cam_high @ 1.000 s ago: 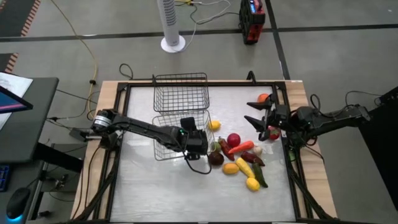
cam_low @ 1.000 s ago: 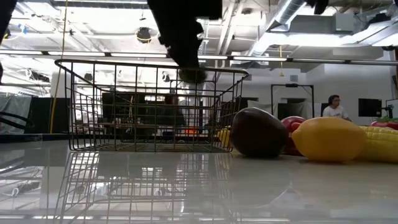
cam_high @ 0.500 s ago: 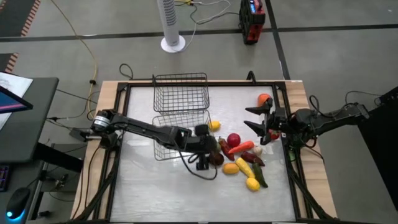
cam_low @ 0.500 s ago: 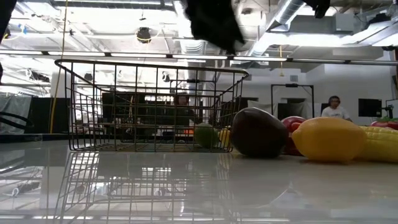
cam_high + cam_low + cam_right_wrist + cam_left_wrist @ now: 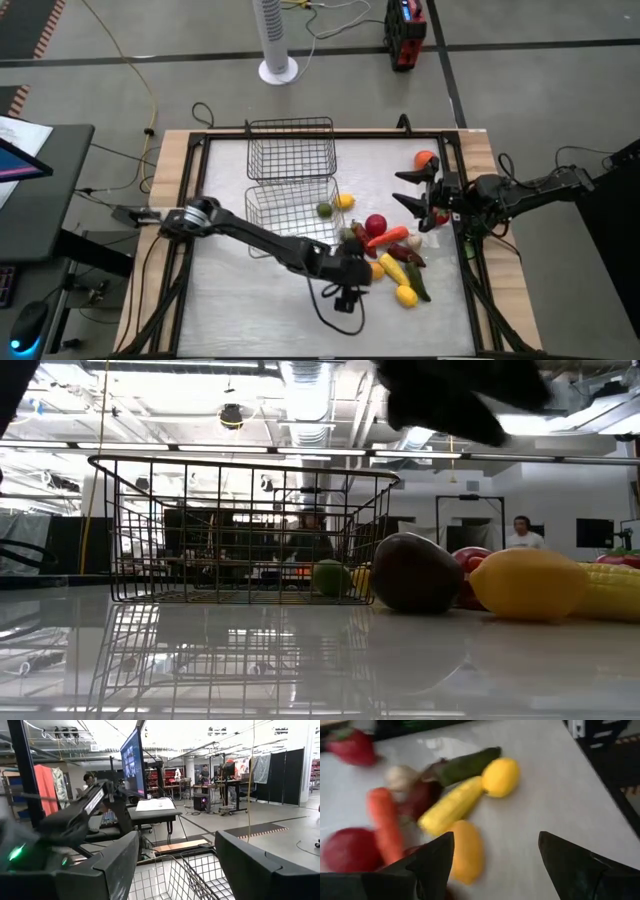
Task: Sort produce into baskets
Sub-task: Put the center yellow lemon into the brown wire basket
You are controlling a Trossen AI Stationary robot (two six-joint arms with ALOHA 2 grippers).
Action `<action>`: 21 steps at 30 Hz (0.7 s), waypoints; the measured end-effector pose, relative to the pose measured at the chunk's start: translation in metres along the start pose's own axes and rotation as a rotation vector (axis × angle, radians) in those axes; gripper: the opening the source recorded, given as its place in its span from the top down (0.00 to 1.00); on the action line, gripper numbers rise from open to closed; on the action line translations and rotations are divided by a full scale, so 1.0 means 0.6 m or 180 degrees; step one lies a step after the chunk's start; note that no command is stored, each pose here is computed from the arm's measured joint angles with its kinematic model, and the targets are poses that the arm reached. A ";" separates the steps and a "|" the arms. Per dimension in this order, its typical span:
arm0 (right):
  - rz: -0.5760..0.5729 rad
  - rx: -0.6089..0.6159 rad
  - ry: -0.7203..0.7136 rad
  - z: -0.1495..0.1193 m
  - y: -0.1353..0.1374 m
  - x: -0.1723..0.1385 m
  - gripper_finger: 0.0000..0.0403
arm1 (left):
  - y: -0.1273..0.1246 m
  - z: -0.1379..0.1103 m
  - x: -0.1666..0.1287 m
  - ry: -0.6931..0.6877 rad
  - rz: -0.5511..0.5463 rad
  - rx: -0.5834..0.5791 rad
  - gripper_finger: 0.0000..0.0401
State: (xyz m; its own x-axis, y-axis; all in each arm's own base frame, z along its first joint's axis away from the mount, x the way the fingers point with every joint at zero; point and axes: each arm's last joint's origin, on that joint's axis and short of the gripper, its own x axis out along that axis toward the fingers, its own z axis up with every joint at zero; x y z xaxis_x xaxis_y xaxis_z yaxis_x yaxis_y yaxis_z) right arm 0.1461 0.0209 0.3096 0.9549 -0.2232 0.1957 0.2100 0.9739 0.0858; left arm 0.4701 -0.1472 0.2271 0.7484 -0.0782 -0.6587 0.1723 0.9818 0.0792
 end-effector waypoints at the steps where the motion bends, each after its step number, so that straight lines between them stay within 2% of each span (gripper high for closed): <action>1: 0.0000 0.0000 0.0002 0.000 0.000 0.000 0.28 | -0.003 -0.002 0.013 0.0075 -0.0004 0.0027 0.31; 6: 0.0008 -0.0001 0.0009 0.000 0.001 0.000 0.28 | -0.005 -0.005 0.066 0.0383 0.0266 0.0110 0.31; 10: 0.0008 -0.0007 0.0020 -0.001 0.001 0.000 0.28 | -0.001 -0.009 0.088 0.0483 0.0523 0.0270 0.31; 14: 0.0005 -0.0016 0.0033 -0.002 0.000 0.000 0.28 | 0.001 -0.020 0.101 0.0547 0.0465 0.0325 0.31; 21: 0.0006 -0.0011 0.0017 -0.001 0.000 0.000 0.28 | 0.026 -0.033 0.108 0.0682 0.0362 0.0144 0.31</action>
State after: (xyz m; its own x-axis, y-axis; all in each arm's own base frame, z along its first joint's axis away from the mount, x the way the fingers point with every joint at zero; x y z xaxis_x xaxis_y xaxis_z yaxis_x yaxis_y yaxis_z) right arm 0.1461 0.0211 0.3091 0.9564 -0.2211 0.1907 0.2089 0.9745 0.0822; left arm 0.5089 -0.1335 0.1710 0.6124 0.0754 -0.7869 0.1270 0.9731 0.1921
